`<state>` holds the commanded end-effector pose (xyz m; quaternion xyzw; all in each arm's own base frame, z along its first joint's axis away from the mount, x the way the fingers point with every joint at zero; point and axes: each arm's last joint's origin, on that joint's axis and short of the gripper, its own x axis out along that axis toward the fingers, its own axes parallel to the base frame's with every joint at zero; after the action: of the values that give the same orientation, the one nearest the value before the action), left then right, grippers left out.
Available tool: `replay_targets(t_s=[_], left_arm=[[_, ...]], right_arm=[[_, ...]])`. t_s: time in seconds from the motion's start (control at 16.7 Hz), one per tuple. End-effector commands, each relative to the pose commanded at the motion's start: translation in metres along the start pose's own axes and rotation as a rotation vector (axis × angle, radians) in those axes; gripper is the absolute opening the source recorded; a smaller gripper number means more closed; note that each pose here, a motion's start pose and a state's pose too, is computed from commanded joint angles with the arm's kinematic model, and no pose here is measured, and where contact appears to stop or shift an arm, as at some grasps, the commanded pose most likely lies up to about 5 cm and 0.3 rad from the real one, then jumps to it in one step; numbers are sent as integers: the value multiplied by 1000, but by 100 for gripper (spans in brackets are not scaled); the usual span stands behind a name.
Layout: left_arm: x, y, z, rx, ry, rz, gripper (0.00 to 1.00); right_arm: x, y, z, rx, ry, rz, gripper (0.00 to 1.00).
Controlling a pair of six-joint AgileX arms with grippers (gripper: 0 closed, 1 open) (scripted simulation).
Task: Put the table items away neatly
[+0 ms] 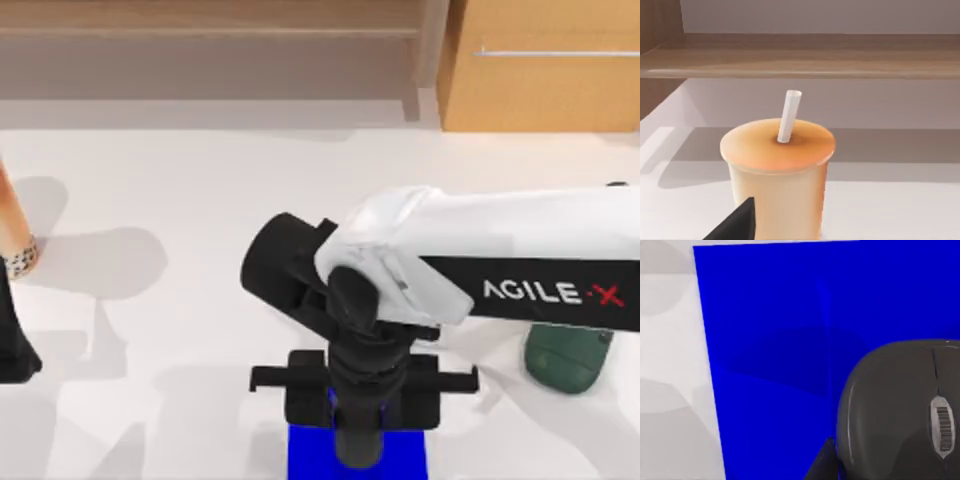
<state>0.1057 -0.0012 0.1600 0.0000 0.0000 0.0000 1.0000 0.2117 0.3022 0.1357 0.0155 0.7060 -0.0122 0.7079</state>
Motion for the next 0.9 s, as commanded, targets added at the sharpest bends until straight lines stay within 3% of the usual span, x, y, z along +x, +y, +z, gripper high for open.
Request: replay_targets(t_s=[0.24, 0.9], left_arm=[[0, 0, 0, 0, 0, 0, 100], [0, 0, 0, 0, 0, 0, 100]], right_arm=[[1, 0, 0, -1, -1, 0, 0], [1, 0, 0, -1, -1, 0, 83]])
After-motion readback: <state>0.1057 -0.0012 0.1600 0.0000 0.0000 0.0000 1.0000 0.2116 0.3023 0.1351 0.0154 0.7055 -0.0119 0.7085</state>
